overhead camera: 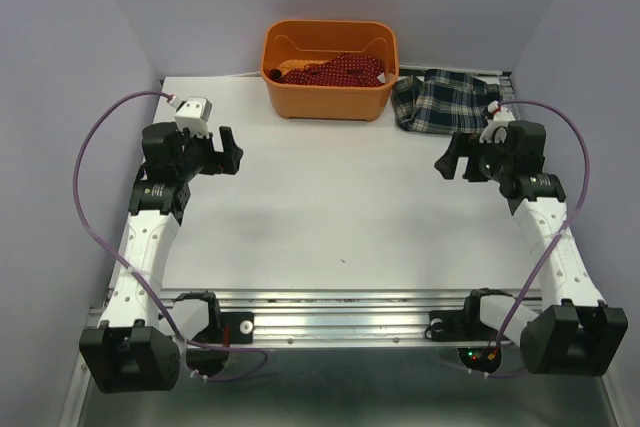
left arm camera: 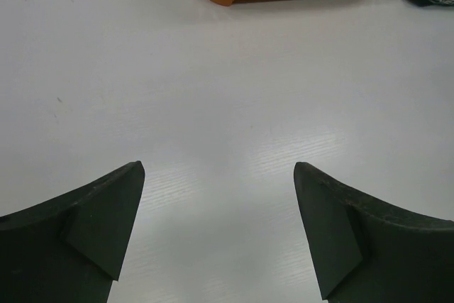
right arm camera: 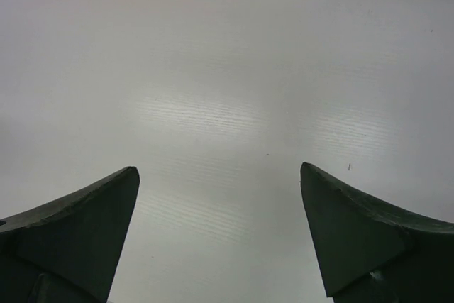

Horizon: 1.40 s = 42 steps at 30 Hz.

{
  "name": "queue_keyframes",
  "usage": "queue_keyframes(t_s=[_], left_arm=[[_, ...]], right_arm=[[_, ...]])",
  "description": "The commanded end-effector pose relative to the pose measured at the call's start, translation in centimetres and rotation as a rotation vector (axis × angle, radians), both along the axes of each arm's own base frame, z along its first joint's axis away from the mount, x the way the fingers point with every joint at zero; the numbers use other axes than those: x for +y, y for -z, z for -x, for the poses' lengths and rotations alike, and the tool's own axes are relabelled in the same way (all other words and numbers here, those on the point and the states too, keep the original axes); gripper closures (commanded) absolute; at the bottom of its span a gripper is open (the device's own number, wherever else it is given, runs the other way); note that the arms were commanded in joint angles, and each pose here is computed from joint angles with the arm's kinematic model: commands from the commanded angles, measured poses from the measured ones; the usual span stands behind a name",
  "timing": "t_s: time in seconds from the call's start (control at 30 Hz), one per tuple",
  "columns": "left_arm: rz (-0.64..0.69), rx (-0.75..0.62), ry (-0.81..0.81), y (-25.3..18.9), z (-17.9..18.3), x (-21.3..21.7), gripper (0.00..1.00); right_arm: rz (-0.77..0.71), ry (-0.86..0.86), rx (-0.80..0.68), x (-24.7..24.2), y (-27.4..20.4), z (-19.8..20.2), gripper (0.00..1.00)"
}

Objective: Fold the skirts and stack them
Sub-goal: Grab the skirt from the pile

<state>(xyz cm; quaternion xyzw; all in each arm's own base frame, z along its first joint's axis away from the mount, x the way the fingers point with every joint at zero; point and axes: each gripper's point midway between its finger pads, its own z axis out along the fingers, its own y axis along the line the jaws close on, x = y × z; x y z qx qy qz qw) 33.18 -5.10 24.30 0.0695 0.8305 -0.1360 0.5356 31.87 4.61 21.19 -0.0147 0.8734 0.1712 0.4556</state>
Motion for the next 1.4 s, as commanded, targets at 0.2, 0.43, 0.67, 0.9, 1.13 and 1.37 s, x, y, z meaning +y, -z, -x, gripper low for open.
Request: queue_keyframes(t_s=[0.2, 0.43, 0.67, 0.9, 1.13, 1.37], left_arm=[[-0.079, -0.143, -0.028, -5.0, -2.4, 1.3, 0.02], [-0.059, -0.128, -0.005, -5.6, -4.8, 0.5, 0.01], [-0.012, -0.078, 0.035, -3.0, -4.2, -1.4, 0.01], [-0.005, -0.068, 0.011, -2.0, -3.1, -1.1, 0.01], [-0.018, -0.089, -0.008, -2.1, -1.9, -0.7, 0.01], [-0.029, -0.097, -0.012, -1.9, -1.7, -0.5, 0.01]], right_arm=[[-0.07, -0.054, -0.141, 1.1, -6.9, -7.4, 0.0], [-0.043, -0.099, -0.236, 5.8, -11.0, -18.5, 0.0], [0.001, -0.148, -0.471, 13.5, -15.7, -26.7, 0.0], [-0.037, -0.112, -0.554, 17.8, -10.9, -33.3, 0.04], [0.026, -0.104, -0.6, 19.8, -4.9, -37.1, 0.06], [0.139, -0.192, -0.476, 21.1, 2.3, -36.5, 0.07]])
